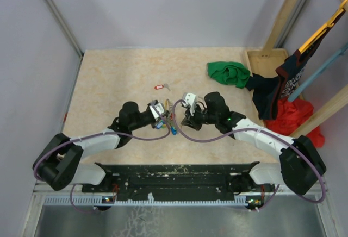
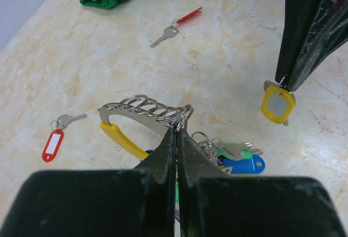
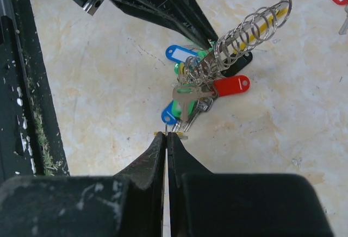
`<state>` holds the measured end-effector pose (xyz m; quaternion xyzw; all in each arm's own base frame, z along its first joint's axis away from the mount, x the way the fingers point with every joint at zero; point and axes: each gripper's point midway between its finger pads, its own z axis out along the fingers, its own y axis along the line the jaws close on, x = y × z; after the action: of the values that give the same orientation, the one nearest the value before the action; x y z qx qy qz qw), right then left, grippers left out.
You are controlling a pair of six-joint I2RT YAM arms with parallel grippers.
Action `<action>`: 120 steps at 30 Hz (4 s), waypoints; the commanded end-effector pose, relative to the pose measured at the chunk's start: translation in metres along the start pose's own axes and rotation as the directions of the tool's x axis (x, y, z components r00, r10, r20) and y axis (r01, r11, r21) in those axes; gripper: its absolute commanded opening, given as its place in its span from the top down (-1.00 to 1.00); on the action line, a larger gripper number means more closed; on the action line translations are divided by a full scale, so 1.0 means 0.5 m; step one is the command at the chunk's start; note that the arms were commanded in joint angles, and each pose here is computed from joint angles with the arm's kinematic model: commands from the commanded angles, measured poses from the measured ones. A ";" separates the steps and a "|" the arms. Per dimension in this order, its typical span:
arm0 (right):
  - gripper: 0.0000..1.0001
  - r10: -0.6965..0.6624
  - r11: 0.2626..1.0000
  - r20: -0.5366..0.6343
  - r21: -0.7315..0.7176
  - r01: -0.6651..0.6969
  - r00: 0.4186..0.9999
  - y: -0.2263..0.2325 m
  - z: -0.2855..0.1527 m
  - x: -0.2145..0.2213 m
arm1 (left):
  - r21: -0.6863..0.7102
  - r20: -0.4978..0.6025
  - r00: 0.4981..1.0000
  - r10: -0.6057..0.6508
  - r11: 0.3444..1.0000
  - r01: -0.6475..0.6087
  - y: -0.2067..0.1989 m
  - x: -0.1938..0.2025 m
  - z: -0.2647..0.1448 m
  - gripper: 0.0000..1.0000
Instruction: Put the keys on the keyring
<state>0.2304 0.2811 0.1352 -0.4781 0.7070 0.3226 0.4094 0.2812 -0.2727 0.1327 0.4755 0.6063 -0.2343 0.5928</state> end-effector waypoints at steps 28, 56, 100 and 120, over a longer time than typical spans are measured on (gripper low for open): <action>1.00 -0.211 0.975 0.124 -0.051 0.218 0.970 0.005 0.064 -0.071 | 0.161 0.204 0.974 0.100 0.978 -0.134 -0.067 -0.066 -0.017 1.00; 1.00 -0.217 0.975 0.113 0.070 0.210 0.970 -0.027 0.011 -0.061 | 0.104 0.262 0.965 0.016 0.994 -0.045 -0.039 -0.069 -0.046 1.00; 1.00 -0.334 0.942 0.167 0.033 0.334 0.928 0.013 0.039 -0.082 | 0.157 0.323 0.946 0.012 0.985 -0.066 -0.061 -0.085 -0.058 1.00; 1.00 -0.342 0.938 0.180 -0.001 0.348 0.922 0.027 0.036 -0.085 | 0.160 0.320 0.947 0.008 0.985 -0.063 -0.061 -0.084 -0.057 1.00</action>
<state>0.2332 0.3112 0.1426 -0.5630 0.5995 0.2900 0.4893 0.2334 -0.2745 0.1557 0.4941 0.4923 -0.3487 0.6260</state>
